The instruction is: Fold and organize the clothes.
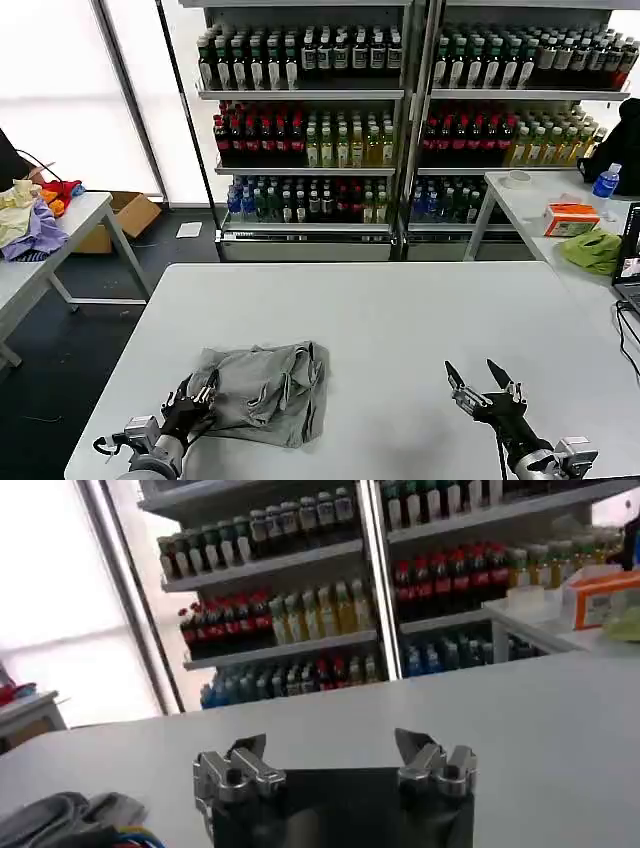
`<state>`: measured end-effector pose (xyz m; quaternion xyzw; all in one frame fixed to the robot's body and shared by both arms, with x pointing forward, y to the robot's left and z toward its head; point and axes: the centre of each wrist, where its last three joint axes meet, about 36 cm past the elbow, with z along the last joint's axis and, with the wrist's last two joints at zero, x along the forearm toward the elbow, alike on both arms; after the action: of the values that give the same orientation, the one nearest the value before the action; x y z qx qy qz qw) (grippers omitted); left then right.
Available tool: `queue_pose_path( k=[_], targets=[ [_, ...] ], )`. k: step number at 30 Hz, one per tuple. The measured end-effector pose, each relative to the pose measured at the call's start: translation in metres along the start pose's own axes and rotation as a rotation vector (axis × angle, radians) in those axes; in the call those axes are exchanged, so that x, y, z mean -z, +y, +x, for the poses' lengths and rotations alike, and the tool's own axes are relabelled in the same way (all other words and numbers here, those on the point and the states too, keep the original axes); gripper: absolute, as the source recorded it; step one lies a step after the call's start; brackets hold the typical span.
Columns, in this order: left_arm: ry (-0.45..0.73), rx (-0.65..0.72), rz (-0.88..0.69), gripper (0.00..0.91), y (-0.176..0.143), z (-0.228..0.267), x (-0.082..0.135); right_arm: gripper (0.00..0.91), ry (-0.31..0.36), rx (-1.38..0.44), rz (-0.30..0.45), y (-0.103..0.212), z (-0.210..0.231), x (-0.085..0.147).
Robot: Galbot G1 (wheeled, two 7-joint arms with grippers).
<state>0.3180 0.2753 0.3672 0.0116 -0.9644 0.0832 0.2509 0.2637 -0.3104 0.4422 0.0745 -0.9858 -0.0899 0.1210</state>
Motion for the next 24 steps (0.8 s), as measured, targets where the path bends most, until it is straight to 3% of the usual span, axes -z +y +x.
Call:
queue_pose_path(
  k=[11,18,24],
  targets=[
    [-0.018,0.001,0.122,0.02,-0.008,0.012,0.008,0.907,0.002,0.003,-0.007,0.001,-0.001,-0.003],
    [-0.094,-0.013,0.222,0.02,-0.008,0.026,0.041,0.907,-0.013,0.012,-0.007,-0.001,-0.004,0.001],
    [-0.136,0.017,0.242,0.02,0.03,0.035,0.069,0.907,-0.02,0.01,-0.011,-0.003,-0.008,0.0]
  ],
)
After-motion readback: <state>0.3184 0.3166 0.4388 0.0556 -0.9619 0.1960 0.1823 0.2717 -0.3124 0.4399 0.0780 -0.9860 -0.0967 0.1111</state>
